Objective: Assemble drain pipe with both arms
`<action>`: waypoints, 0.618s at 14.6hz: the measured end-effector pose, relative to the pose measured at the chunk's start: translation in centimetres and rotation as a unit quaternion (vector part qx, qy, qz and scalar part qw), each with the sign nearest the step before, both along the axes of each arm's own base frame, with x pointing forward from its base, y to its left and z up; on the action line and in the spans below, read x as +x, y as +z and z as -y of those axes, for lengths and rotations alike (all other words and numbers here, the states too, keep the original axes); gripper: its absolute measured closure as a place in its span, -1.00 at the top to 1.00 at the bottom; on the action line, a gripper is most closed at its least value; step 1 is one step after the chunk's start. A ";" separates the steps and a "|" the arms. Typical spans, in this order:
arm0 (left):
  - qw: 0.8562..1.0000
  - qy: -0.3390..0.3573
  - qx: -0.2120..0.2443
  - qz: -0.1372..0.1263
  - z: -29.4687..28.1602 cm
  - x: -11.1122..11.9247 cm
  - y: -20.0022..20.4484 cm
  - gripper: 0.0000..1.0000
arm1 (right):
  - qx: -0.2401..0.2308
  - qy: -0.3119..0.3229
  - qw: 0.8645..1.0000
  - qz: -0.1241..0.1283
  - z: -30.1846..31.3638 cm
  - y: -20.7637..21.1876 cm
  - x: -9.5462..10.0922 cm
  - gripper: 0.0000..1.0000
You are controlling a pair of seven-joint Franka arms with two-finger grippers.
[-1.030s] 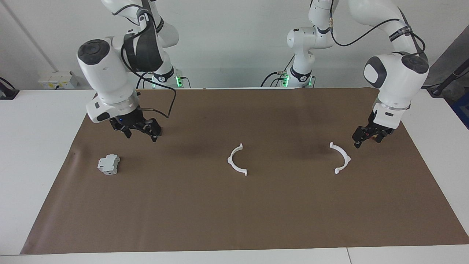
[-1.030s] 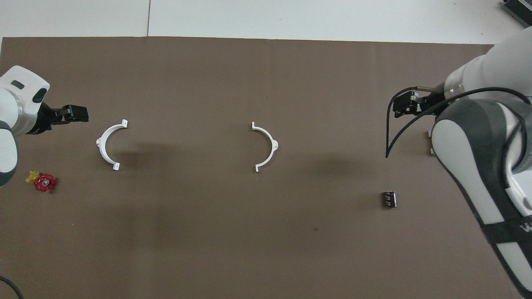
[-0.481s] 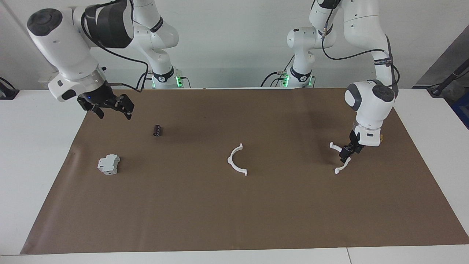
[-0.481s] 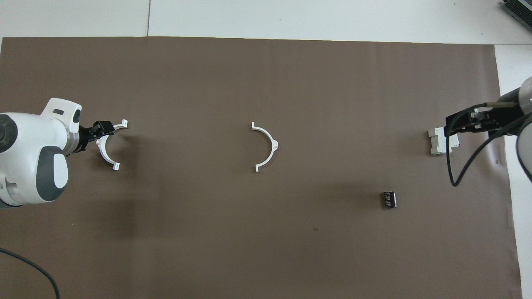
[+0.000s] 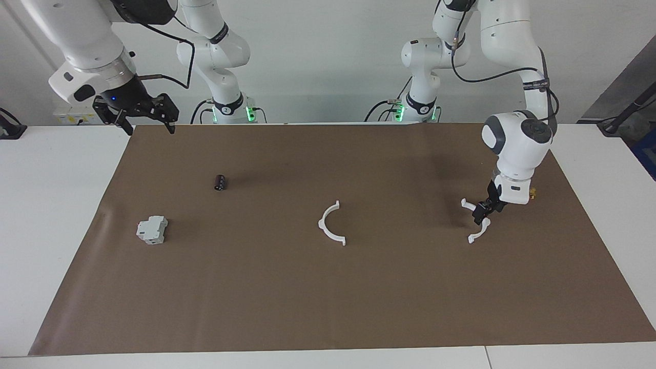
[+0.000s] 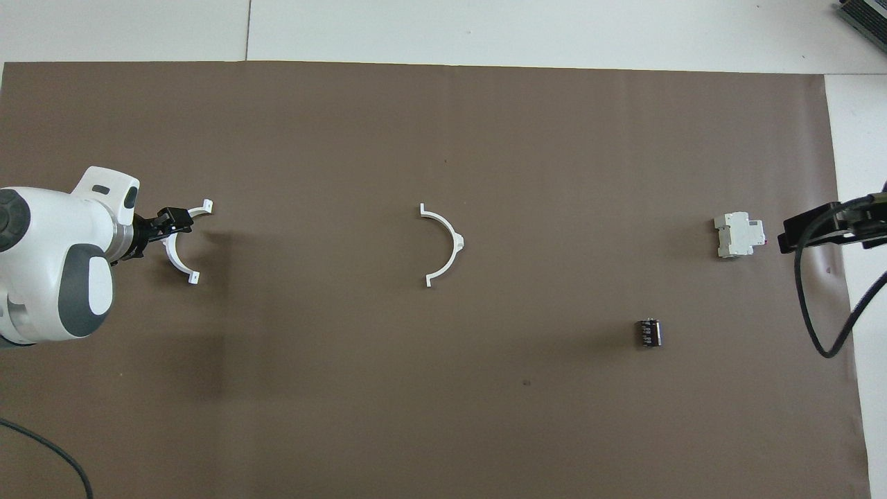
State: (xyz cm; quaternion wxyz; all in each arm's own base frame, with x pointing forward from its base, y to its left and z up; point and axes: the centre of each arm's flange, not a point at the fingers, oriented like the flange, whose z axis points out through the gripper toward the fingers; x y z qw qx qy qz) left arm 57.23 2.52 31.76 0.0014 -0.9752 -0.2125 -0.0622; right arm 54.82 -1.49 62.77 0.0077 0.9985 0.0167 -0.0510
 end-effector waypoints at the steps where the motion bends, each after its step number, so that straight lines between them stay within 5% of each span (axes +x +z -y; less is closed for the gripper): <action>1: 1.000 -0.003 0.000 -0.004 0.0 -0.1 0.1 1.00 | 0.000 0.001 1.000 0.001 0.0 -0.5 0.1 1.00; 9: 1.000 -0.015 0.001 -0.007 0.1 -1.2 -1.1 1.00 | -0.005 0.004 1.000 0.009 -0.2 0.2 -0.4 1.00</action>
